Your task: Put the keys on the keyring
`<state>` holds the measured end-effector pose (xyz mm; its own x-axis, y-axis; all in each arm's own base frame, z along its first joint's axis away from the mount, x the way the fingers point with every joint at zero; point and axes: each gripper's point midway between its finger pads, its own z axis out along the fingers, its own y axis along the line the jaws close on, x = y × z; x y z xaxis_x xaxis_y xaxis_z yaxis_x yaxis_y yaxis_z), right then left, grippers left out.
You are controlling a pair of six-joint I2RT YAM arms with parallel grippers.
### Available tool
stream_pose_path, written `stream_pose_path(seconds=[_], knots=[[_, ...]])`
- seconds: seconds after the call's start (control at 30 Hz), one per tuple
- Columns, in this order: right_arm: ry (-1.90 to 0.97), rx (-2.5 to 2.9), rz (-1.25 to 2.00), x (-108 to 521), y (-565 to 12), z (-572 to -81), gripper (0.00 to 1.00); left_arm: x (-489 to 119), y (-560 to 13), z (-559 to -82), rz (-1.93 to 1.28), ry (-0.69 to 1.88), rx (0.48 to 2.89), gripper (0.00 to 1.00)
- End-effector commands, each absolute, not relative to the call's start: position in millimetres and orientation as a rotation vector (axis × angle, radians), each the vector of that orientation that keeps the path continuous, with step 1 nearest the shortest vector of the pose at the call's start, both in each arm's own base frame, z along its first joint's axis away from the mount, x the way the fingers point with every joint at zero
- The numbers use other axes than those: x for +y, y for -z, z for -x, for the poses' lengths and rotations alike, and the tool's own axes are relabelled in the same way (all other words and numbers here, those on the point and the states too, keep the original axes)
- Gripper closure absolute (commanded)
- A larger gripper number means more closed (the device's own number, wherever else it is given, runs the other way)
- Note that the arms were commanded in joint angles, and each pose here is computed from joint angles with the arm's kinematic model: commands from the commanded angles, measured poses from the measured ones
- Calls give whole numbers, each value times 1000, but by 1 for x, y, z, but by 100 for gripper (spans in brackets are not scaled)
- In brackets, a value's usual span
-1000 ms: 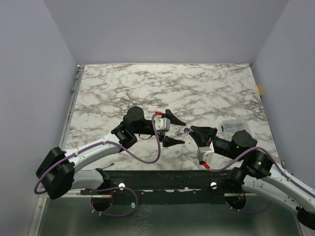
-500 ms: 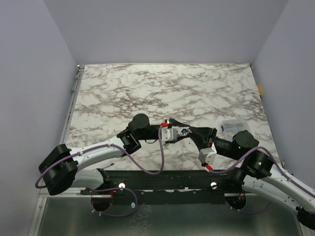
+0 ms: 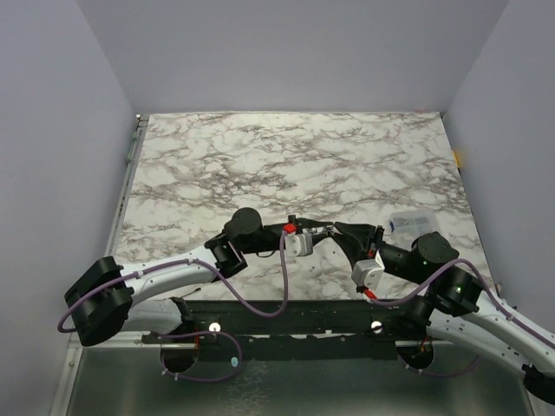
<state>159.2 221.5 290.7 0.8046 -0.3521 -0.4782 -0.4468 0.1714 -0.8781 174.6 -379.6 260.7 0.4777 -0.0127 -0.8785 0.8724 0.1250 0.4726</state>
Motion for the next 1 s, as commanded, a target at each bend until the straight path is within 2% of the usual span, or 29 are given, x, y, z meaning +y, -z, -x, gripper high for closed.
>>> stream_pose_path(seconds=[0.0, 0.07, 0.1, 0.23, 0.33, 0.5, 0.6, 0.67, 0.8, 0.97], knots=[[13, 799, 1281, 199, -309, -177, 99, -360, -268, -193, -1215, 635, 879, 100], [-11, 851, 1279, 196, -303, -177, 99, -355, -269, -199, -1200, 587, 884, 100], [-46, 879, 1288, 196, -298, -174, 94, -352, -270, -203, -1191, 555, 888, 100], [-233, 954, 1327, 200, -285, -151, 53, -344, -271, -214, -1171, 465, 897, 100], [-354, 1013, 1329, 201, -281, -136, 40, -340, -271, -217, -1174, 422, 888, 100], [-430, 1130, 1219, 195, -291, -135, 33, -336, -270, -215, -1198, 390, 866, 100], [-404, 1332, 923, 183, -308, -169, 26, -333, -261, -216, -1254, 319, 853, 100], [-318, 1557, 710, 172, -307, -201, 28, -327, -255, -220, -1280, 254, 862, 100], [-26, 1946, 557, 166, -256, -244, 30, -313, -250, -225, -1307, 149, 860, 100], [-186, 2260, 234, 167, -200, -268, 28, -297, -251, -225, -1325, 62, 845, 100]])
